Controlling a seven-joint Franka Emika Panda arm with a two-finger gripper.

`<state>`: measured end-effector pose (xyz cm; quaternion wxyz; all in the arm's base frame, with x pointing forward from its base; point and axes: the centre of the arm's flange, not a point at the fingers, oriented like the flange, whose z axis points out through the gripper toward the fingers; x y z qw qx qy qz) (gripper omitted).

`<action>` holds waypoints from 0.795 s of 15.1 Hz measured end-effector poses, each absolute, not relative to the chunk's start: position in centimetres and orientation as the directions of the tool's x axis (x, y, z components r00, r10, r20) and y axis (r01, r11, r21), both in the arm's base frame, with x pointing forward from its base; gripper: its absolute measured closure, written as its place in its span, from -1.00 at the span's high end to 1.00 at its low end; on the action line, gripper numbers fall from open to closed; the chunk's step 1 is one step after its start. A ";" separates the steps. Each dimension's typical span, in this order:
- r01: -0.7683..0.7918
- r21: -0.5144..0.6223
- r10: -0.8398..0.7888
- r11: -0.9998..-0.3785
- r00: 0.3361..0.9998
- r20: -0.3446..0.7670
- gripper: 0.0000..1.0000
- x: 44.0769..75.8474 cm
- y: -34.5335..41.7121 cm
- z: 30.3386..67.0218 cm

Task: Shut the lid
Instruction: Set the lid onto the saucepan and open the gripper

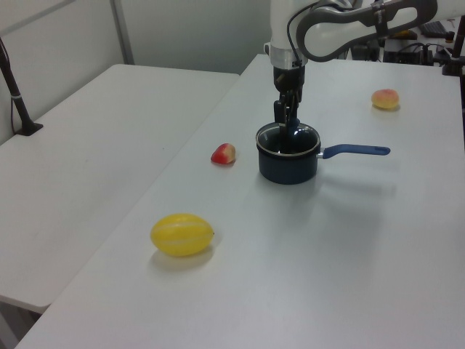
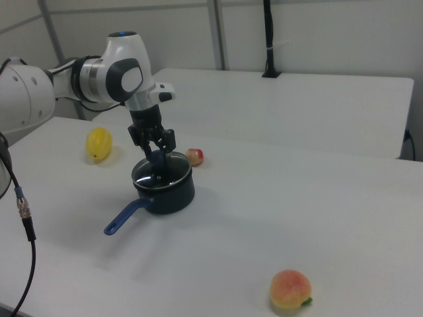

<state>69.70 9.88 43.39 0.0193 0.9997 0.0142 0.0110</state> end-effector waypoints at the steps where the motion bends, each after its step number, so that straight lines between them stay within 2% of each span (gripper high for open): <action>1: 0.030 0.046 0.031 -0.998 0.999 0.020 0.32 69.7 9.9 43.2; 12: 0.040 0.063 0.043 -0.997 0.998 0.035 0.32 70.1 10.0 42.4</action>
